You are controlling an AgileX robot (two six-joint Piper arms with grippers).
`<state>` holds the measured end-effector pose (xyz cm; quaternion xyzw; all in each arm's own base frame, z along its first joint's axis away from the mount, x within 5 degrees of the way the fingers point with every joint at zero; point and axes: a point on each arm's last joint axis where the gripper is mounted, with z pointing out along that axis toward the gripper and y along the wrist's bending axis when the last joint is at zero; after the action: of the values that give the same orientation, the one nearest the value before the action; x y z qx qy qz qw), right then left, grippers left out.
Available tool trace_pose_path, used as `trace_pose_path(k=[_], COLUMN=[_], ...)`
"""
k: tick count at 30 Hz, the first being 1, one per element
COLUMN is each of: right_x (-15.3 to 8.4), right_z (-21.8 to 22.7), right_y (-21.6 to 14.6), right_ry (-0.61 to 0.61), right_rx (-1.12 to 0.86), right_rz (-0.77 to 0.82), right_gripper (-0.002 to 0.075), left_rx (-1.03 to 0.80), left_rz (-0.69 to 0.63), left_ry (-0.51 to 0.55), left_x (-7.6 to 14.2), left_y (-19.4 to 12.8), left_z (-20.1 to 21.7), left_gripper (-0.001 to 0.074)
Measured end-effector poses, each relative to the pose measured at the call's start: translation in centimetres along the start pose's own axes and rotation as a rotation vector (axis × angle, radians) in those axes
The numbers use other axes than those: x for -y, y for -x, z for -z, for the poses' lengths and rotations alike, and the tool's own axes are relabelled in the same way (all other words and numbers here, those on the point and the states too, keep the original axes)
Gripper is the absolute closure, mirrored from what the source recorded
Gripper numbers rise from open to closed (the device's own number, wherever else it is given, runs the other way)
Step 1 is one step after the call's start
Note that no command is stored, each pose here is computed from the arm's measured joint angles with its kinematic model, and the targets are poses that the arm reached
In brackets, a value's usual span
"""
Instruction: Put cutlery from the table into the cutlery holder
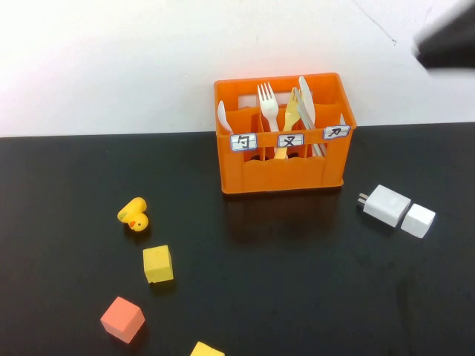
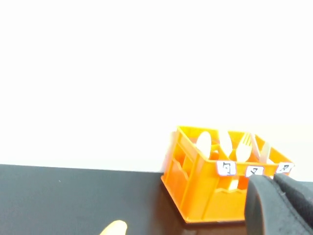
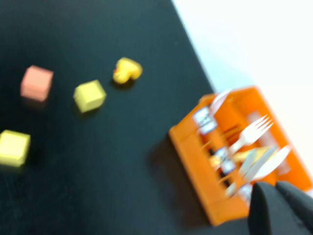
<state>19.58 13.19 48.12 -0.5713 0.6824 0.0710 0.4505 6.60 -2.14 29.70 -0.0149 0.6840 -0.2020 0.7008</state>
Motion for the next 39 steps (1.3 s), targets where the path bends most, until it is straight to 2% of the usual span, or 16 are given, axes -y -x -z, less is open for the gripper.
trace_pose_path(k=[8, 17, 21, 26, 39], right_x=[-7.3, -15.5, -18.1, -19.3, -19.6], right_z=[2.3, 1.8, 1.3, 1.0, 0.7], right_y=[-6.8, -15.8, -18.6, -20.1, -20.5], right_ry=[-0.087, -0.184, -0.196, -0.226, -0.213], right_rx=[0.066, 0.177, 0.208, 0.241, 0.230], right_rz=[-0.060, -0.152, -0.172, -0.180, -0.182], right_gripper=[0.0720, 0.0720, 0.0720, 0.0721, 0.0726], left_rx=[0.020, 0.000, -0.012, -0.026, -0.027], left_rz=[-0.031, -0.037, -0.037, -0.035, -0.035], left_ry=[-0.002, 0.005, 0.009, 0.015, 0.014], left_x=[-0.6, -0.9, -1.0, -1.2, -1.2], left_y=[-2.6, -3.4, -3.8, -4.3, -4.3], left_z=[1.4, 1.4, 1.3, 1.3, 1.3], left_gripper=[0.0736, 0.0736, 0.0736, 0.0736, 0.0736])
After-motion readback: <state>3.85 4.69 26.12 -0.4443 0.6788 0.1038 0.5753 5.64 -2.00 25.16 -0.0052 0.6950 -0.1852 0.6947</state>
